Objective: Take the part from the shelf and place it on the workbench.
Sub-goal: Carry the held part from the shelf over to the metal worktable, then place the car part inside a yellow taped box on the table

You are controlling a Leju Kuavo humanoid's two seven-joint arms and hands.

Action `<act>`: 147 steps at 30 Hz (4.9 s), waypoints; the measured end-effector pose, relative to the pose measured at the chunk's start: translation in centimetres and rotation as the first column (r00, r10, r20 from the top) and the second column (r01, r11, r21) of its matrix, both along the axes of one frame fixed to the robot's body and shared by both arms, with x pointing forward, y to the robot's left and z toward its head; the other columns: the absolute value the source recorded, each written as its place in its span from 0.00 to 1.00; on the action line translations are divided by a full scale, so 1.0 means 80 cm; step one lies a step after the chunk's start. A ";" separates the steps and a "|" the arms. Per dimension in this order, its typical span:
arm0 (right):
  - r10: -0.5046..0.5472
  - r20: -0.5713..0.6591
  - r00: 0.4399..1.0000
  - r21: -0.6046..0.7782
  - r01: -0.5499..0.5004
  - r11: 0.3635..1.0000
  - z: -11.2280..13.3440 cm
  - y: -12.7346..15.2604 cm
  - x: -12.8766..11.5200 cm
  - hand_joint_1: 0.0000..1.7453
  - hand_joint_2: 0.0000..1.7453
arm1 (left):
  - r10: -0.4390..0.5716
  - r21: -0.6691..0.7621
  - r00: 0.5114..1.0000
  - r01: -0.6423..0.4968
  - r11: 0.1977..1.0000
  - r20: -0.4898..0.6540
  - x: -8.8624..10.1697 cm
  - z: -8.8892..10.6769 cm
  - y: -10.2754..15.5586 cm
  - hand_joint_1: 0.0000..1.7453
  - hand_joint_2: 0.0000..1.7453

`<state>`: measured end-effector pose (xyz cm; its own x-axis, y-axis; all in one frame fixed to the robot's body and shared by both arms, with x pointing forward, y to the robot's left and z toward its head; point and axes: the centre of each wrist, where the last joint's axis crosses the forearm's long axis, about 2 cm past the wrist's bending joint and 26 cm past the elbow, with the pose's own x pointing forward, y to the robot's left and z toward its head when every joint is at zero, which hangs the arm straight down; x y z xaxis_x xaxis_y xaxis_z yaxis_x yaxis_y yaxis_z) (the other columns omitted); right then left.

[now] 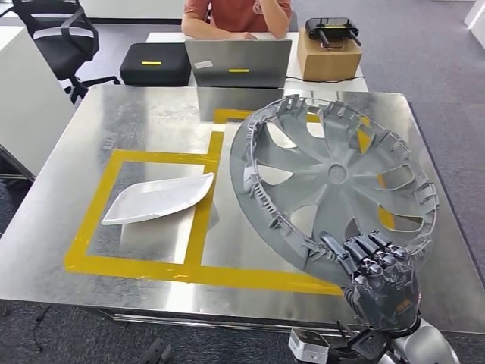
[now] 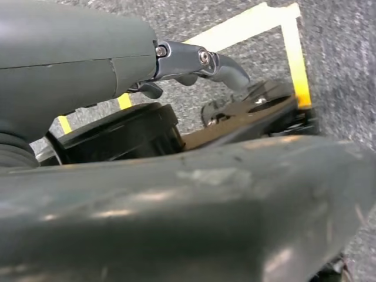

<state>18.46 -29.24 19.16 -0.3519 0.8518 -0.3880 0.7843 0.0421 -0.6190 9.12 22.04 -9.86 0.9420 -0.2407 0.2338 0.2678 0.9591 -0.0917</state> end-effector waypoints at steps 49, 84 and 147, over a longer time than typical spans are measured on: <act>-0.226 -0.131 0.965 -0.015 0.226 0.974 -0.046 -0.057 0.084 1.00 1.00 | -0.033 0.003 0.999 0.033 0.999 -0.007 -0.002 -0.001 0.004 0.00 0.00; 0.004 -0.212 0.977 -0.220 -0.051 0.974 -0.076 -0.022 0.084 1.00 1.00 | -0.072 0.020 0.997 0.071 0.997 0.030 -0.002 -0.002 0.013 0.00 0.00; -0.326 -0.516 0.792 -0.185 0.269 0.945 -0.091 -0.037 0.121 0.00 1.00 | -0.048 0.005 0.998 0.048 0.999 0.042 -0.012 -0.003 0.006 0.00 0.00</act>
